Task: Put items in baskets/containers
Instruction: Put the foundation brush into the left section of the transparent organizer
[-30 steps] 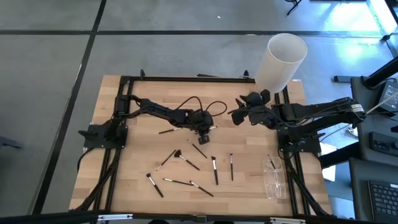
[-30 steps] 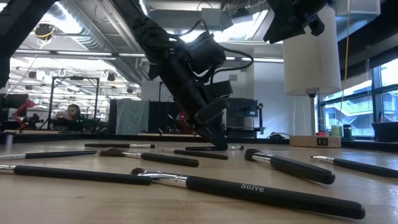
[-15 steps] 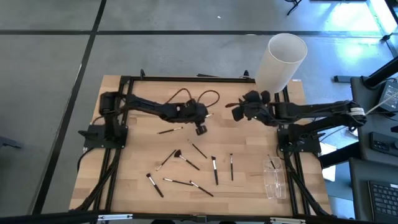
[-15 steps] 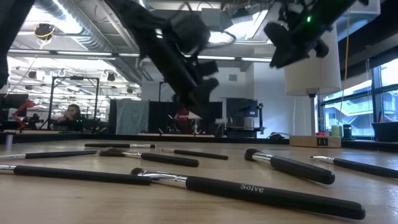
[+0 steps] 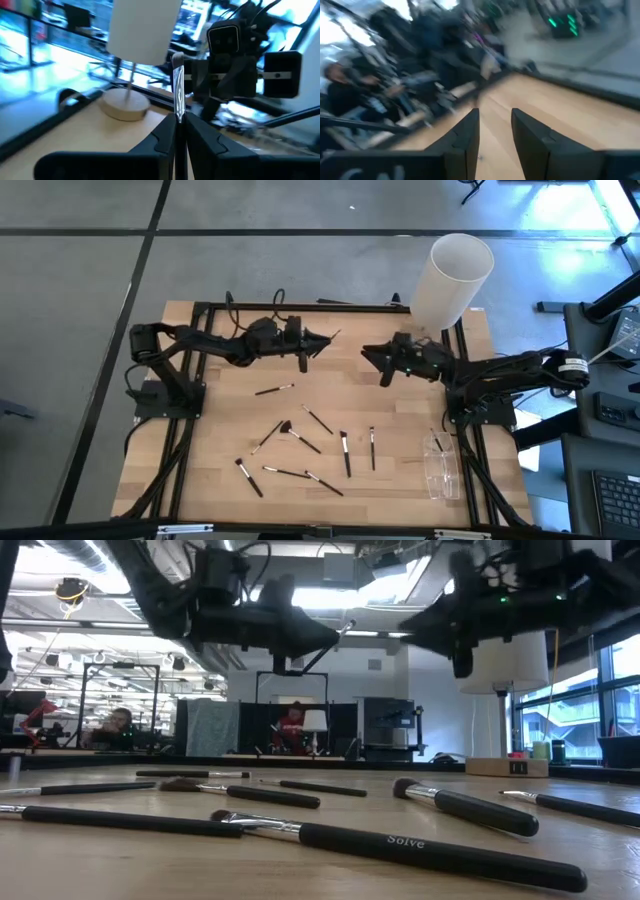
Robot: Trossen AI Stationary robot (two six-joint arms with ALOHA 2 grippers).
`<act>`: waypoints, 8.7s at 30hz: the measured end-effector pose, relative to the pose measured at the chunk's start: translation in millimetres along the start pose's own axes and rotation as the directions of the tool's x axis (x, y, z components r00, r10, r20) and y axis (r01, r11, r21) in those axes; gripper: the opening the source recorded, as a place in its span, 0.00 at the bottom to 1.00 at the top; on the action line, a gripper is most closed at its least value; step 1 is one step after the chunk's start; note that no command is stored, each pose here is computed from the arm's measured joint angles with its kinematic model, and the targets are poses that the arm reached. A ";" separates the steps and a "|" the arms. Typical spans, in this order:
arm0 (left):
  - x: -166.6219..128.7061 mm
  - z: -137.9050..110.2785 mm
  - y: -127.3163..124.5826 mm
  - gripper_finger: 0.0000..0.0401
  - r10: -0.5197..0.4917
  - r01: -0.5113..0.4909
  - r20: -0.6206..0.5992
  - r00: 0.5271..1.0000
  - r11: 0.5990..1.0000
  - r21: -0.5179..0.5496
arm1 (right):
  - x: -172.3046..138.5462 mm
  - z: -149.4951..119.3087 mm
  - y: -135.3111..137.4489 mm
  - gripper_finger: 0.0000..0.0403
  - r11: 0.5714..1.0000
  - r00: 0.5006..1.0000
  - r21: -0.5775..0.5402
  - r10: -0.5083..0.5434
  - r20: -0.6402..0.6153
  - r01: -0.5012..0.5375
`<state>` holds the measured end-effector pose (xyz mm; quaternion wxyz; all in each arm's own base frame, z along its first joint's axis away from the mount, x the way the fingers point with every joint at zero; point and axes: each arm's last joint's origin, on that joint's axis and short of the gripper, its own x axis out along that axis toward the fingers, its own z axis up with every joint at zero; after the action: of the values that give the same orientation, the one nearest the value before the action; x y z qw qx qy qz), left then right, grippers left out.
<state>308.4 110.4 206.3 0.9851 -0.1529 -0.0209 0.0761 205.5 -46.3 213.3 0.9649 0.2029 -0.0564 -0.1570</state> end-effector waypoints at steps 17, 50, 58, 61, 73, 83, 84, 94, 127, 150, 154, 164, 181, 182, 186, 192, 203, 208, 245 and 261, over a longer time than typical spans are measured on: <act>36.2 -1.9 -23.6 0.08 -0.202 0.202 -0.005 0.979 0.979 0.002 | 16.6 -2.3 12.0 0.46 0.994 0.997 -0.081 0.069 0.020 -0.067; 37.5 -3.6 -40.6 0.08 -0.287 0.287 -0.017 0.958 0.958 0.014 | 29.6 -1.0 28.7 0.33 0.971 0.981 -0.155 0.189 0.031 -0.182; 37.3 -2.0 -41.2 0.09 -0.291 0.291 -0.002 0.957 0.956 0.020 | 29.5 -1.2 29.3 0.21 0.970 0.979 -0.143 0.204 0.025 -0.198; 37.3 -2.1 -41.4 0.08 -0.292 0.292 -0.002 0.957 0.956 0.033 | 29.4 -1.2 29.3 0.17 0.969 0.978 -0.143 0.205 0.024 -0.200; 37.5 -3.7 -44.4 0.11 -0.308 0.307 -0.013 0.951 0.946 0.104 | 29.1 -1.9 30.9 0.07 0.969 0.977 -0.130 0.214 0.021 -0.209; 37.5 -4.5 -46.0 0.16 -0.313 0.313 -0.019 0.949 0.941 0.130 | 28.3 -3.0 34.2 0.06 0.967 0.977 -0.154 0.210 0.026 -0.203; 37.5 -4.7 -45.5 0.16 -0.309 0.310 -0.021 0.951 0.942 0.130 | 28.3 -3.0 34.0 0.06 0.968 0.978 -0.155 0.205 0.027 -0.198; 36.6 -9.1 -31.2 0.26 -0.249 0.260 -0.104 0.963 0.959 0.116 | 20.7 -4.8 25.2 0.07 0.983 0.999 -0.182 -0.019 -0.051 0.009; 8.9 1.1 -16.3 0.47 0.174 -0.081 -0.343 0.923 0.959 0.270 | -110.5 59.1 117.6 0.07 0.845 0.355 -0.190 -0.400 -0.845 0.500; 8.0 -0.5 -21.0 0.47 0.217 -0.092 -0.347 0.912 0.935 0.342 | -120.9 -22.6 153.7 0.16 0.799 0.112 -0.421 -0.509 -0.853 0.429; 8.0 -0.3 -20.5 0.47 0.218 -0.093 -0.347 0.912 0.935 0.342 | -123.5 -25.9 152.7 0.22 0.791 0.051 -0.424 -0.494 -0.868 0.442; 7.2 -0.8 -18.2 0.47 0.283 -0.139 -0.338 0.898 0.909 0.393 | -122.4 -12.7 156.0 0.24 0.791 0.070 -0.454 -0.523 -0.849 0.410; -57.4 9.9 -4.6 0.47 0.447 -0.188 -0.675 0.587 0.886 0.424 | -40.1 50.3 122.7 0.10 0.601 0.612 -0.547 -0.767 -0.190 0.583; -57.4 8.2 -4.7 0.47 0.455 -0.208 -0.679 0.576 0.885 0.417 | -33.1 50.7 117.9 0.09 0.597 0.586 -0.537 -0.781 -0.216 0.596; -58.5 -3.6 -7.9 0.47 0.470 -0.215 -0.726 0.502 0.881 0.422 | -6.3 48.7 114.7 0.08 0.651 0.596 -0.507 -0.747 -0.296 0.564; -57.0 -19.7 -17.9 0.47 0.420 -0.140 -0.794 0.440 0.905 0.402 | 15.2 45.2 124.3 0.08 0.706 0.678 -0.550 -0.667 -0.308 0.445; -48.1 -50.2 -38.1 0.47 0.321 -0.021 -0.870 0.374 0.941 0.338 | 32.0 11.3 87.0 0.08 0.786 0.675 -0.501 -0.592 -0.440 0.362; -48.2 -54.3 -39.9 0.47 0.326 -0.024 -0.877 0.354 0.940 0.340 | 55.3 7.9 65.2 0.08 0.928 0.797 -0.338 -0.322 -0.510 0.159; -59.6 -40.5 -50.8 0.36 0.465 -0.127 -0.767 0.443 0.879 0.459 | 55.2 54.3 34.9 0.08 0.942 0.859 -0.322 -0.244 -0.451 0.099; -60.4 -78.9 -40.8 0.32 0.406 -0.084 -0.858 0.316 0.912 0.401 | 56.1 48.3 33.6 0.08 0.969 0.880 -0.243 -0.150 -0.450 0.041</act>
<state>259.6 39.0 142.5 0.8085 -0.0276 0.5736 0.1286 259.5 -53.4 273.5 0.9579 0.1262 0.2048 -0.1569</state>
